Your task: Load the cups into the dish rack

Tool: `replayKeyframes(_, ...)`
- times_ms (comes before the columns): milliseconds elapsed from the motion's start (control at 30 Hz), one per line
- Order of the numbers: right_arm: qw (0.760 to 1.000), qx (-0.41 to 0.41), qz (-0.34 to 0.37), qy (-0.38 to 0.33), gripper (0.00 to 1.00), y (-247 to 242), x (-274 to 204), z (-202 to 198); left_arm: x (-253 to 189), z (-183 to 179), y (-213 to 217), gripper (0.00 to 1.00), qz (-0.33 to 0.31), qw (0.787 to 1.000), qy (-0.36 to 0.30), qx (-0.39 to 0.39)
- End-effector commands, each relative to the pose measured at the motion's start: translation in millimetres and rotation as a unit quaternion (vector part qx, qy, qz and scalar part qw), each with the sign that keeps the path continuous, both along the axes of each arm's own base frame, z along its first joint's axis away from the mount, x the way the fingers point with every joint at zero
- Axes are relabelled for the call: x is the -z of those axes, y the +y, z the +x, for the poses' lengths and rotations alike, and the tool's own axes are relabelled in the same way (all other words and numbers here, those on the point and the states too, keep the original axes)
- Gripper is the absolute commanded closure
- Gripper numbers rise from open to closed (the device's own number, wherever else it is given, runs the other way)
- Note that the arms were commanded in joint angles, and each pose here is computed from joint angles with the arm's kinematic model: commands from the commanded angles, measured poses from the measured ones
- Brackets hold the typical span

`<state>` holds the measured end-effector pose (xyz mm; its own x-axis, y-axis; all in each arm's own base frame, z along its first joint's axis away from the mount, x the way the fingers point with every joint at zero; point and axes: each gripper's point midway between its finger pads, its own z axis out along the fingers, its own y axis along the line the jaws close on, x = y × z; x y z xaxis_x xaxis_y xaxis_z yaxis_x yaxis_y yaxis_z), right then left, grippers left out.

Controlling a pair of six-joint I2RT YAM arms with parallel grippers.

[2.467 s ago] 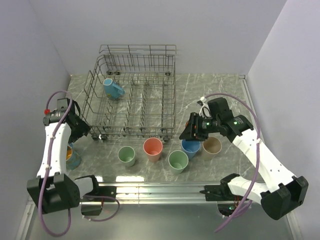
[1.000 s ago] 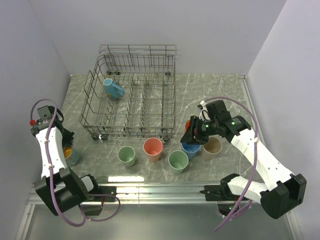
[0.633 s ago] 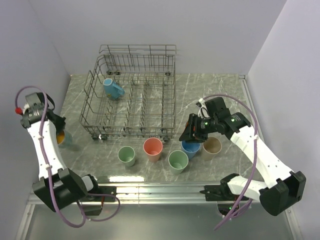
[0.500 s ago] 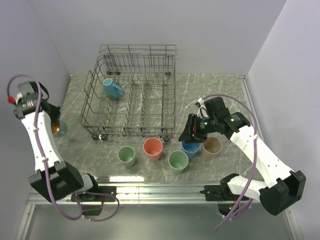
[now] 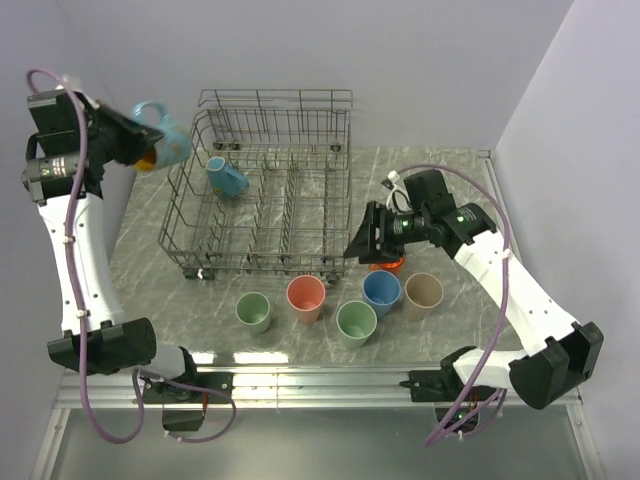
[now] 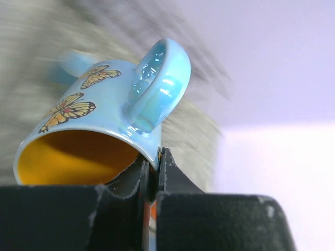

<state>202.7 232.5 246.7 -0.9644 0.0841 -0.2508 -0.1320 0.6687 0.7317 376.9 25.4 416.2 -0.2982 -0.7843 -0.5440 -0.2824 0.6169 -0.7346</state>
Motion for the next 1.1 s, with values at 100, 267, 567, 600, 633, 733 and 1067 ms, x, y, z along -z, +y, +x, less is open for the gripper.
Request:
replayKeyframes(100, 0.983, -0.063, 0.146, -0.089, 0.26, 40.8, -90.3, 22.3, -103.5, -42.5, -103.8, 1.00, -0.101, 0.944, -0.191, 0.248)
replayKeyframes(267, 0.948, -0.103, 0.278, -0.115, 0.05, 60.4, -160.9, 20.5, -116.7, -85.9, -138.4, 1.00, -0.191, 0.884, -0.253, 0.343)
replayKeyframes(567, 0.916, -0.107, 0.356, -0.153, 0.02, 78.9, -203.4, 44.5, -114.5, -120.8, -184.1, 1.00, -0.226, 0.837, -0.254, 0.430)
replayKeyframes(600, 0.916, -0.110, 0.350, -0.161, 0.01, 80.5, -205.3, 48.1, -109.8, -121.2, -187.9, 1.00, -0.228, 0.838, -0.239, 0.434)
replayKeyframes(633, 0.919, -0.115, 0.329, -0.186, 0.01, 82.1, -211.1, 55.5, -109.2, -127.7, -195.6, 1.00, -0.224, 0.831, -0.235, 0.451)
replayKeyframes(733, 0.928, -0.109, 0.283, -0.216, 0.00, 84.0, -216.0, 72.3, -99.5, -135.6, -206.9, 1.00, -0.220, 0.825, -0.218, 0.474)
replayKeyframes(1067, 0.915, -0.125, 0.292, -0.249, 0.00, 91.6, -224.5, 86.0, -74.8, -151.0, -221.8, 1.00, -0.230, 0.809, -0.189, 0.506)
